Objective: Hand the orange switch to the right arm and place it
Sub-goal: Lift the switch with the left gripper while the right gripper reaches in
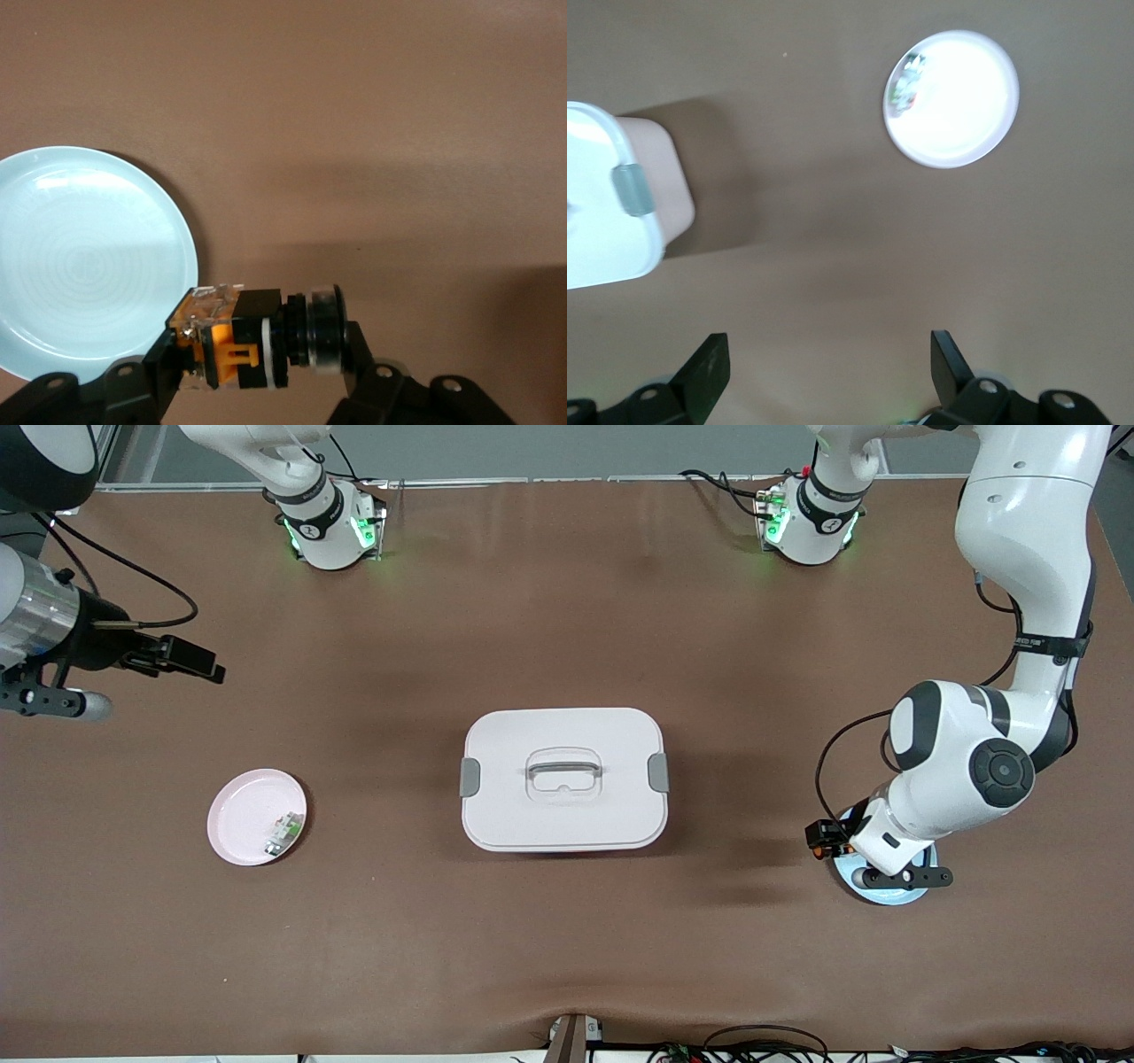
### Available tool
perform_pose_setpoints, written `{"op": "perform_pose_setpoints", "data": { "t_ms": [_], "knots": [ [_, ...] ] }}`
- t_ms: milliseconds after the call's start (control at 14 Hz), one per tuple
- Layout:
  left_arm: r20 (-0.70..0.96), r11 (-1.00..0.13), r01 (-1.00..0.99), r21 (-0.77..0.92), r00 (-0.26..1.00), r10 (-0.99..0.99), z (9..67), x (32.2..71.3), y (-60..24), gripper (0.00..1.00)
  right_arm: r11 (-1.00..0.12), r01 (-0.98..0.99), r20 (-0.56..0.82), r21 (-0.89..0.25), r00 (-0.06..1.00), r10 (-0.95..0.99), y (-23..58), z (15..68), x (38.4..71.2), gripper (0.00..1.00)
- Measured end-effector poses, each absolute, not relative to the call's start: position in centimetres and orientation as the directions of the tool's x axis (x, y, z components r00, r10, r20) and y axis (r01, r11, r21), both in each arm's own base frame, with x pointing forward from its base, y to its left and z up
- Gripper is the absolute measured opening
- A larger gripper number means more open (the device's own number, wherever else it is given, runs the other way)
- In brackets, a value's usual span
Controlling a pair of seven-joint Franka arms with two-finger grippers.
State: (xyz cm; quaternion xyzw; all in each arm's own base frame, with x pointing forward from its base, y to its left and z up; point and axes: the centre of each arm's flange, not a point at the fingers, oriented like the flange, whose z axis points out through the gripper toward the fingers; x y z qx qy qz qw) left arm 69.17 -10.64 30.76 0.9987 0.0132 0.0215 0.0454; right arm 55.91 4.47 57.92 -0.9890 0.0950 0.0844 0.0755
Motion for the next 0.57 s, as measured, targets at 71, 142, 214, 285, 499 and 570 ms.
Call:
{"op": "perform_pose_setpoints", "data": {
  "t_ms": [71,142,214,285,499,570],
  "knots": [
    [0.044,-0.995,0.028,0.092,0.999,0.032,31.0,69.1,-11.3,0.73,-0.963,-0.229,-0.196,-0.144,0.96,-0.199,5.0,57.7,55.8,1.0],
    [0.045,-0.995,0.034,0.093,0.998,0.038,31.2,69.0,-12.0,0.73,-0.955,-0.258,-0.208,-0.145,0.952,-0.226,5.9,57.6,55.7,1.0],
    [0.045,-0.995,0.041,0.094,0.998,0.045,31.4,68.8,-12.8,0.73,-0.949,-0.281,-0.218,-0.142,0.944,-0.247,7.1,57.5,55.6,1.0],
    [0.046,-0.994,0.05,0.095,0.997,0.054,31.5,68.7,-13.7,0.73,-0.945,-0.295,-0.226,-0.144,0.939,-0.259,8.6,57.5,55.4,1.0],
    [0.042,-0.992,0.081,0.097,0.995,0.085,32.9,68.2,-16.1,0.73,-0.918,-0.33,-0.249,-0.22,0.929,-0.274,12.2,56.6,55.0,1.0],
    [0.034,-0.99,0.098,0.1,0.994,0.102,33.9,67.9,-17.3,0.73,-0.91,-0.339,-0.248,-0.238,0.927,-0.28,12.4,56.1,54.8,1.0]
  ]
}}
